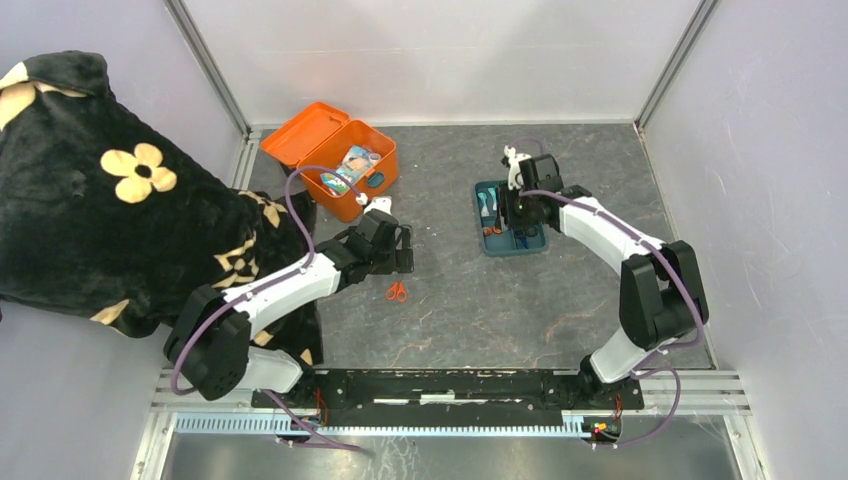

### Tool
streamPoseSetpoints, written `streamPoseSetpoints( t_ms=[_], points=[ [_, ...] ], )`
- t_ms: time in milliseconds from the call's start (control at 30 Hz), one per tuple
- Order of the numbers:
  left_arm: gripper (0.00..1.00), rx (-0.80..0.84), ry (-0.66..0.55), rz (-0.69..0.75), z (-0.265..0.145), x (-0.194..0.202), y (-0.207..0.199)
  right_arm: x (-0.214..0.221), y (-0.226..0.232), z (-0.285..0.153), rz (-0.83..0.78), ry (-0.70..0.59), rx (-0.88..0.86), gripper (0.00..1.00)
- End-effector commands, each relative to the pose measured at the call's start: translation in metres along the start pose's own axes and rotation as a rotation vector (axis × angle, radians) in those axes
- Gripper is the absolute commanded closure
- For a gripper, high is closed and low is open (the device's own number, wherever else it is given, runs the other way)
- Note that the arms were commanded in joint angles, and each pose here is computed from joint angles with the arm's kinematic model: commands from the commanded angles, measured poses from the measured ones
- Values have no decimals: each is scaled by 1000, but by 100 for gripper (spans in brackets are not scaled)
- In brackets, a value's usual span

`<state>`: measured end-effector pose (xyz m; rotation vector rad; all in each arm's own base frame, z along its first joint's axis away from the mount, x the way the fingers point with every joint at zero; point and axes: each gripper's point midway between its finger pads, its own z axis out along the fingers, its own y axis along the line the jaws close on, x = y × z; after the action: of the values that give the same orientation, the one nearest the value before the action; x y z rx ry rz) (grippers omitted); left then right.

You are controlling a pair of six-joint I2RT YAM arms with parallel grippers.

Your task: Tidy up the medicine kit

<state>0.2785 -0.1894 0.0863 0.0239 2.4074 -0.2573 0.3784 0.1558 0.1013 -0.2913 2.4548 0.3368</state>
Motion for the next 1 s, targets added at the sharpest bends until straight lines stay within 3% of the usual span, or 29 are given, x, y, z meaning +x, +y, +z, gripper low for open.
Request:
streamPoseSetpoints(
  t_ms=[0,267,600,833,967],
  points=[
    [5,64,52,10,17,13,-14,-5,18,-11,20,-80,-73,54],
    [22,-3,154,45,53,46,-5,19,34,-3,8,-49,-122,55],
    [47,-6,221,107,61,67,-14,26,40,-7,-16,-52,-121,55],
    [48,-150,241,196,47,79,-1,22,36,-12,-25,-69,-100,55],
    [39,-197,242,195,39,81,7,25,36,-12,-27,-62,-100,55]
  ],
)
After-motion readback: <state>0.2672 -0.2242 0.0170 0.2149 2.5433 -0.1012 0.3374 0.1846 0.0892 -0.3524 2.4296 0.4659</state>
